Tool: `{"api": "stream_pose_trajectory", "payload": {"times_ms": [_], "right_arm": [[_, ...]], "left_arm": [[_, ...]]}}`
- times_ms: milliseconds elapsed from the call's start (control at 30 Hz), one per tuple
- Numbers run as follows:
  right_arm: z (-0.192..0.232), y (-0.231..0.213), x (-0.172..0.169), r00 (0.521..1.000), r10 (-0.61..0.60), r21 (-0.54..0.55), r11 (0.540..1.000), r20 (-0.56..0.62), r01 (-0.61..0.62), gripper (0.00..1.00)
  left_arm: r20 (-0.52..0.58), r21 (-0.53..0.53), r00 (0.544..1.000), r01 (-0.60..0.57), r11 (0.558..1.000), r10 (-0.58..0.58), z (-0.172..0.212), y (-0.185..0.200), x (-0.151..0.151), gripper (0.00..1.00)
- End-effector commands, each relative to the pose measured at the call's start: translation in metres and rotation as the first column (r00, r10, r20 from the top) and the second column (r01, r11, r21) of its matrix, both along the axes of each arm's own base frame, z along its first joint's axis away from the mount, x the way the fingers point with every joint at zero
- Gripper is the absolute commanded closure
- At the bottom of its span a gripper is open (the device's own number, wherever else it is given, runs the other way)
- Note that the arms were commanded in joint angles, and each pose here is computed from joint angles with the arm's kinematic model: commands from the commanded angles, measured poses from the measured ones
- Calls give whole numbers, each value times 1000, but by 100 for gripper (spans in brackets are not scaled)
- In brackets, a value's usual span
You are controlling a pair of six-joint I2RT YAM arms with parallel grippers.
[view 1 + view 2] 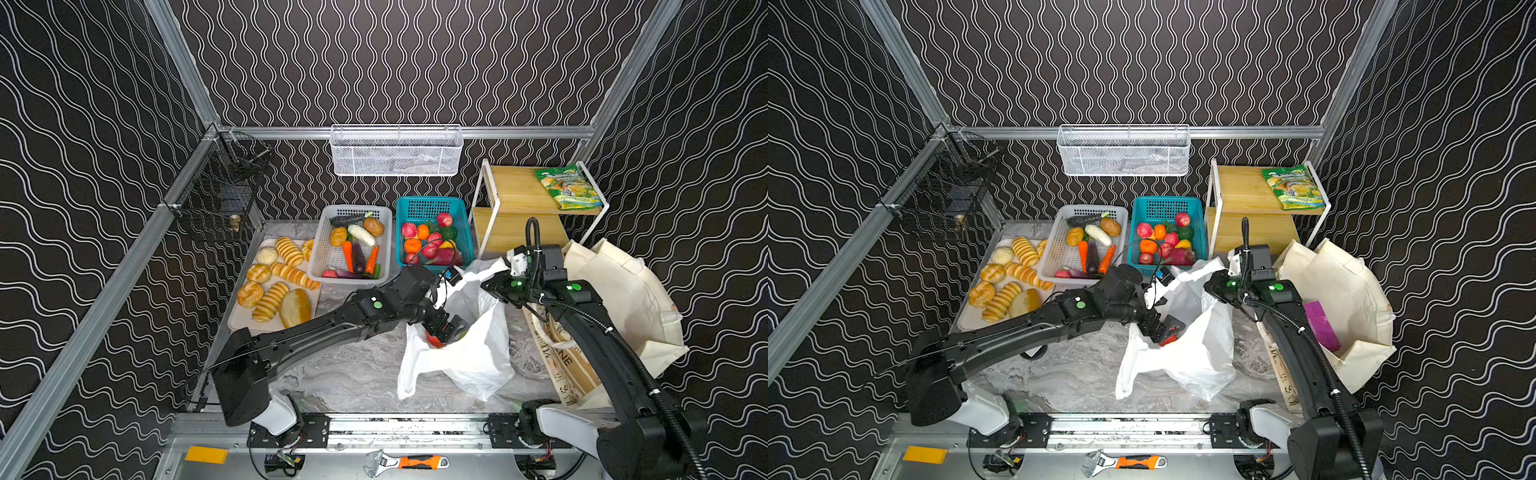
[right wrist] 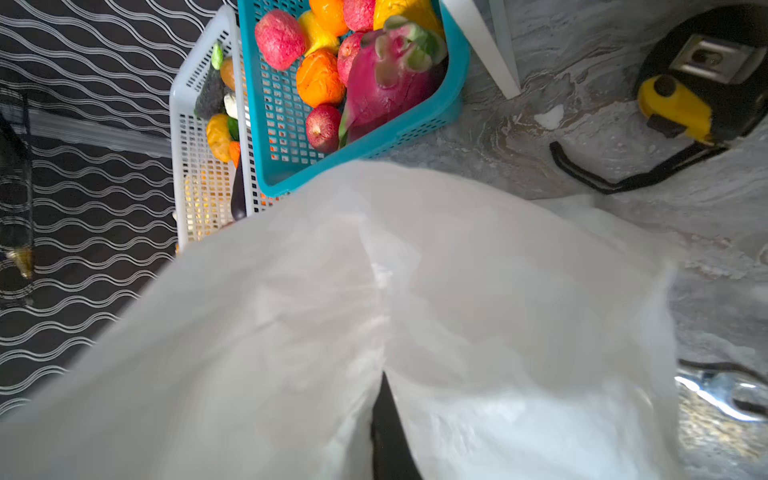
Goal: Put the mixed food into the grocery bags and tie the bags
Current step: 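Carry the red tomato with the left gripper and drop it into the bag, then reach the left gripper into the white basket and grasp the purple eggplant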
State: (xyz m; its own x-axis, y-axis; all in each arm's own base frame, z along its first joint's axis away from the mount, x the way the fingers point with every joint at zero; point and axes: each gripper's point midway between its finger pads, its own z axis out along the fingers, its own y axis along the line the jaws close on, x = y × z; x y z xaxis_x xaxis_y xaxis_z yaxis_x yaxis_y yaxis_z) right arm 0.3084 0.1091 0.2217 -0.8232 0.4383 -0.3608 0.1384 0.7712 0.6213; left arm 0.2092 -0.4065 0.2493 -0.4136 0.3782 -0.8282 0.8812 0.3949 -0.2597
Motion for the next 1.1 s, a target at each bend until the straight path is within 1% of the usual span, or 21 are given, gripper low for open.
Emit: {"api": "stream_pose_trajectory", "payload": {"times_ms": [0, 33, 100, 167, 233, 267, 300, 367, 400, 467, 500, 567, 633, 733, 767, 833, 900, 933, 967, 1000, 1067], "right_arm": [[2, -1, 3, 1000, -4, -3, 1000, 15, 4, 100], [3, -1, 5, 1000, -8, -2, 1000, 20, 8, 100], [4, -2, 7, 1000, -13, -10, 1000, 23, 14, 100], [5, -2, 9, 1000, -12, -12, 1000, 26, 13, 100], [6, -2, 9, 999, -12, -13, 1000, 31, 13, 100], [6, -2, 9, 999, -10, -16, 1000, 31, 10, 100], [6, -3, 9, 1000, -8, -20, 1000, 29, 9, 100], [4, -3, 9, 1000, -9, -24, 1000, 21, 10, 100], [3, -3, 9, 1000, -7, -22, 1000, 18, 7, 100], [1, -1, 8, 1000, -1, -15, 1000, 11, 1, 100], [1, -1, 8, 1000, 1, -15, 1000, 9, -1, 100], [0, 0, 9, 1000, 6, -15, 1000, 2, -6, 100], [2, 0, 8, 1000, 9, -17, 1000, 4, -8, 100], [5, 0, 9, 1000, 8, -16, 1000, 11, -8, 100], [6, 0, 9, 1000, 7, -14, 1000, 11, -7, 100], [8, 0, 9, 1000, 6, -15, 1000, 18, -6, 100], [9, -1, 8, 1000, 2, -14, 1000, 18, -2, 100], [10, -1, 8, 1000, 1, -17, 1000, 21, 0, 100], [11, -2, 8, 1000, 0, -21, 1000, 26, 0, 100], [12, -3, 8, 1000, -1, -26, 1000, 30, 2, 100], [13, -5, 9, 999, -10, -35, 999, 34, 11, 100]], "left_arm": [[138, -163, 990, 38, 986, -15, 48, 4, -5, 2], [177, -199, 984, 28, 980, 8, 63, 13, -7, 3], [238, -221, 968, -20, 975, 74, 76, 31, -4, 9], [293, -217, 945, -84, 973, 147, 77, 51, 1, 16], [327, -226, 913, -177, 958, 246, 77, 74, 9, 23], [332, -230, 893, -236, 944, 304, 77, 86, 15, 25], [323, -228, 868, -317, 921, 378, 76, 101, 25, 28], [264, -177, 822, -472, 863, 504, 61, 130, 51, 30], [206, -133, 804, -542, 830, 558, 48, 146, 67, 29], [65, -35, 775, -628, 777, 629, 16, 169, 94, 26], [2, 11, 750, -661, 750, 661, 2, 180, 106, 25], [-88, 92, 704, -699, 710, 705, -22, 195, 126, 25], [-176, 155, 662, -712, 685, 728, -40, 206, 147, 25], [-245, 215, 599, -734, 645, 763, -59, 220, 174, 24], [-272, 231, 583, -732, 641, 765, -66, 223, 182, 24], [-287, 277, 550, -736, 617, 785, -80, 232, 200, 23], [-286, 343, 497, -745, 572, 819, -98, 244, 217, 23], [-286, 366, 481, -745, 558, 829, -104, 249, 224, 22], [-285, 394, 470, -737, 549, 836, -113, 251, 230, 21], [-276, 422, 468, -726, 543, 839, -121, 253, 235, 20], [-260, 462, 475, -703, 540, 841, -136, 253, 242, 19]]}}
